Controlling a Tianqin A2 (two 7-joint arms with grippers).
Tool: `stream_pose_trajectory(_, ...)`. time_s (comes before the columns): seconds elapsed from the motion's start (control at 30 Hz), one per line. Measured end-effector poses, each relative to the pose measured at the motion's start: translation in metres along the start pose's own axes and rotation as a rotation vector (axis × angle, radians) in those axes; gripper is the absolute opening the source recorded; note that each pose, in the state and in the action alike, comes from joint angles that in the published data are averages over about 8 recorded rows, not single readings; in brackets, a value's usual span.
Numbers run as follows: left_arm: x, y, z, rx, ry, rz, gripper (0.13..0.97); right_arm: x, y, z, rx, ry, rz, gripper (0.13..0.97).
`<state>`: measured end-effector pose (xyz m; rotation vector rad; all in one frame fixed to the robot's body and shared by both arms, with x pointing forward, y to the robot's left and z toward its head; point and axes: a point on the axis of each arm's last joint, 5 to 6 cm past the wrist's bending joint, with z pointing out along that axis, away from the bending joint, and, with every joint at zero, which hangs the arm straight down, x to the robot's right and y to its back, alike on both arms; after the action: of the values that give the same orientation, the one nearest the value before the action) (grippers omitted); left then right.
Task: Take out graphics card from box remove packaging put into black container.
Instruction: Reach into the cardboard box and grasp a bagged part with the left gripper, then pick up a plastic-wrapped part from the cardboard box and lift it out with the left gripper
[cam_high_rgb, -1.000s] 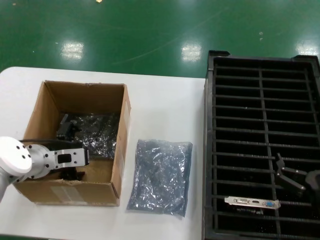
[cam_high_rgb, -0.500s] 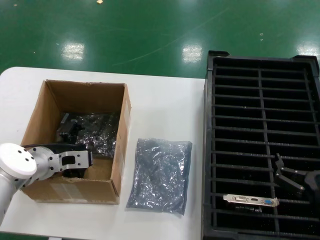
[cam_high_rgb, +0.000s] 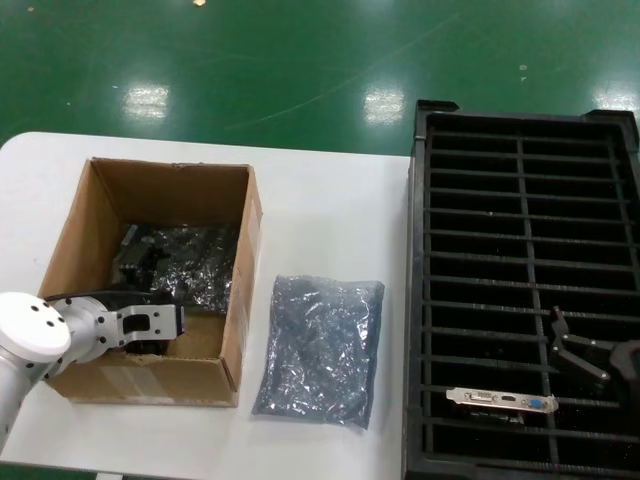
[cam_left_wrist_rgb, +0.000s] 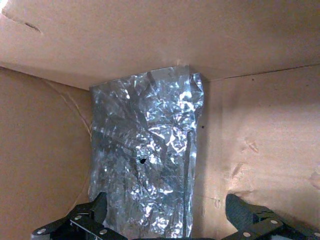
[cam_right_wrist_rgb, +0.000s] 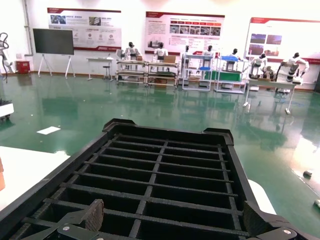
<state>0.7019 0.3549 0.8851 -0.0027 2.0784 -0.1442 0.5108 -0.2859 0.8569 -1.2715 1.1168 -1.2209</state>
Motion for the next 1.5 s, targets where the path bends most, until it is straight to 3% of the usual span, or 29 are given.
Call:
stream_pose_trajectory(0.23, -0.0019, -0.0013, -0.003, 0.002, -0.021, 0.009, 0.799, 0.0, 0.0, 0.0, 0.0, 0.0, 0.0, 0.966)
stream_pose_trajectory(0.53, -0.0044, -0.0009, -0.006, 0.0, -0.041, 0.015, 0.589, 0.0, 0.0, 0.0, 0.0, 0.0, 0.0, 0.966)
stream_pose_trajectory(0.8, -0.0038, 0.0017, -0.007, -0.006, -0.06, 0.019, 0.183, 0.0, 0.0, 0.0, 0.0, 0.0, 0.0, 0.966)
stream_pose_trajectory(1.17, -0.0042, 0.0034, -0.021, 0.002, -0.105, 0.023, 0.145, 0.0, 0.0, 0.0, 0.0, 0.0, 0.0, 0.966)
stream_pose_trajectory(1.5, -0.0163, -0.0046, -0.044, 0.03, -0.195, 0.021, 0.138, 0.0, 0.0, 0.0, 0.0, 0.0, 0.0, 0.966)
